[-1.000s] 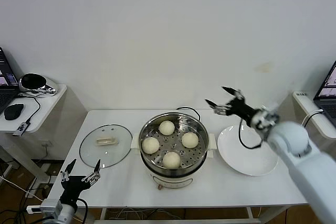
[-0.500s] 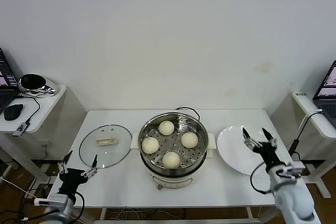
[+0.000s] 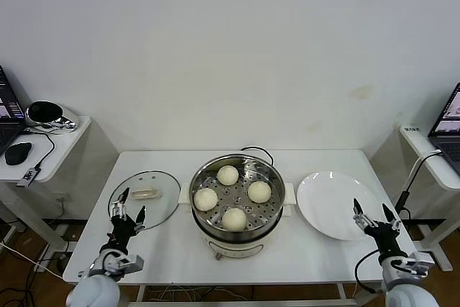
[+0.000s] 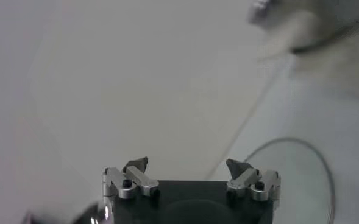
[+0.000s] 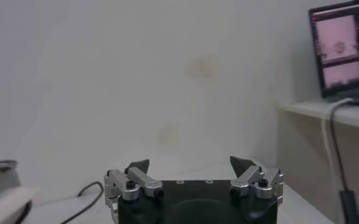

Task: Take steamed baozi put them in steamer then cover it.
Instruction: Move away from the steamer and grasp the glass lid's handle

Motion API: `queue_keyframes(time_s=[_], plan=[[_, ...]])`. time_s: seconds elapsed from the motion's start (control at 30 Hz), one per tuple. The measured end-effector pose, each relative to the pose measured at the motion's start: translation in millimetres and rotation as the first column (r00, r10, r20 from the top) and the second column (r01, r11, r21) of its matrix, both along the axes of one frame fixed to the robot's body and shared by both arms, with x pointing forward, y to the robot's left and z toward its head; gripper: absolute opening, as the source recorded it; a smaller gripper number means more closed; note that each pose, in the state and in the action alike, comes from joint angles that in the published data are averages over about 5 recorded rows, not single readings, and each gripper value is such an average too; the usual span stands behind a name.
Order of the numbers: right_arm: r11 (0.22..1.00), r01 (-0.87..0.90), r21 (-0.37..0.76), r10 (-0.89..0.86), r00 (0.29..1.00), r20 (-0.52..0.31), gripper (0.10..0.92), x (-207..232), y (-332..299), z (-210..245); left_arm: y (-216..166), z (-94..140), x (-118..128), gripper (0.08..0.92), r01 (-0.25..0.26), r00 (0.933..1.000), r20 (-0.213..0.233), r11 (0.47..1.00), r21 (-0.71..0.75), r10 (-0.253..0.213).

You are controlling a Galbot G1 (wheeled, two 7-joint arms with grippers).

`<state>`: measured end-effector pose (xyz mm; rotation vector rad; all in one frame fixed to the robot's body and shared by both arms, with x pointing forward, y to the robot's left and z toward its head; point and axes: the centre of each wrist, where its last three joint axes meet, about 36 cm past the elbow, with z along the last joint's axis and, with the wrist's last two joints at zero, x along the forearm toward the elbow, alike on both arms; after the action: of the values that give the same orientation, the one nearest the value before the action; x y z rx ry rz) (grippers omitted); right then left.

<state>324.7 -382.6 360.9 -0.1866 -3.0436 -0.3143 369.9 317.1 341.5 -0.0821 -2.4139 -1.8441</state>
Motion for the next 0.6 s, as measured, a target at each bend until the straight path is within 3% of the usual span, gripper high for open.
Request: queue_keyframes(time_s=[0.3,0.6], plan=[[1.0,0.025,0.004,-0.024,1.0,-0.016,0.823,-13,1,-1,4,-32,47,0.823,-0.06,0.9981,-0.003,0.979,0.193,0.061],[0.999,0.035,0.005,-0.035,0.999,-0.038,0.823,-20,4,-9,5,-51,74,0.823,-0.097,0.9941,-0.021,0.959,0.267,0.107]])
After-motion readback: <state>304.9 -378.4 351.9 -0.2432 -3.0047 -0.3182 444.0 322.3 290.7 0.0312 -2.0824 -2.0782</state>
